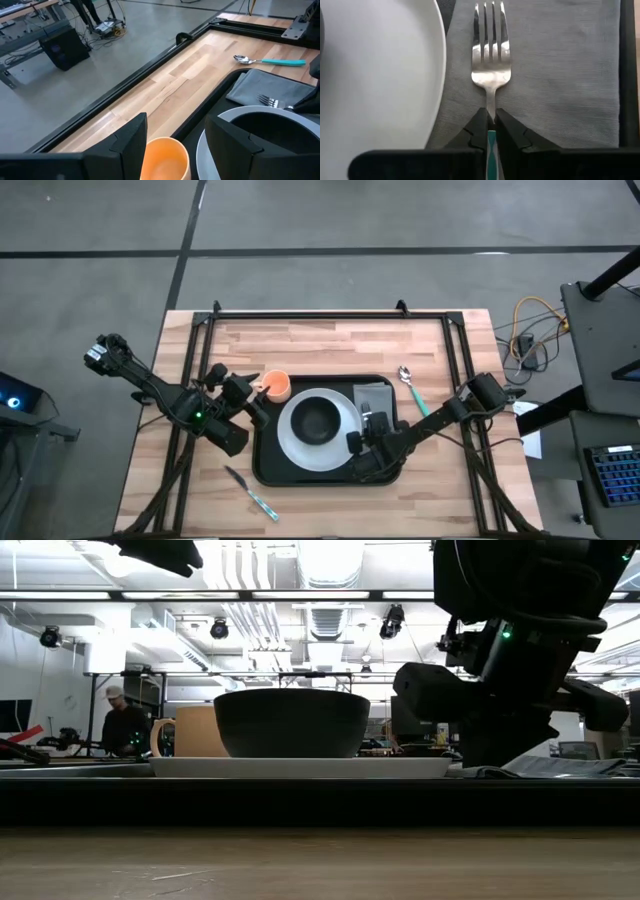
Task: Set up tray
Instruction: Put the blue knife on the gray napkin to the right of the blue fork
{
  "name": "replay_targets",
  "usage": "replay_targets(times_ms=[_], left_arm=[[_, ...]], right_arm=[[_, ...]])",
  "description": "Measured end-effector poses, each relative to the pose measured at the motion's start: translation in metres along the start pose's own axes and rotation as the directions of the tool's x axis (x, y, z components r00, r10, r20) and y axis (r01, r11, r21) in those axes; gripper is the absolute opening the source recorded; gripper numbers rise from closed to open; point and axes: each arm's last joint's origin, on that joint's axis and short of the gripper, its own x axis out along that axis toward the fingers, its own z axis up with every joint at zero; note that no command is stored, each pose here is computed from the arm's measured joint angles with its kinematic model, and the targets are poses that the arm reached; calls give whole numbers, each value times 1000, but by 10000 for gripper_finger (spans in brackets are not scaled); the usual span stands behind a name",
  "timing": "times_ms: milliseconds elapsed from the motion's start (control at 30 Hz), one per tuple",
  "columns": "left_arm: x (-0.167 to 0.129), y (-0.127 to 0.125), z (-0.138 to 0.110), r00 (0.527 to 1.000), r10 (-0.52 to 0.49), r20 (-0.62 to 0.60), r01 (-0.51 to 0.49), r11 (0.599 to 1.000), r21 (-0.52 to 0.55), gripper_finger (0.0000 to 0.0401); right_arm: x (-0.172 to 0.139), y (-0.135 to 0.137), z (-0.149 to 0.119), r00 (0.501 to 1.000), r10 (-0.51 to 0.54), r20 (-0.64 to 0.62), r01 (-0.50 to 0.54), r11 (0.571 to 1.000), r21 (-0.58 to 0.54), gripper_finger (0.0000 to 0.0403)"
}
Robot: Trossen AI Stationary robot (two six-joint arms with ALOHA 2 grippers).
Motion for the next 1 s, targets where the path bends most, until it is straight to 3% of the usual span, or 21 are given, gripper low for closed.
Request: replay_targets(times_ms=[633,1000], left_arm=[[0,0,-1,1000,-13,-22,13,1000,2,180],[0,-1,-1,1000,-14,-22,14,999,30,180]], right_arm=[[7,3,41,996,-21,83,13,995,100,13],[27,4,44,995,30,98,-45,987,157,13]])
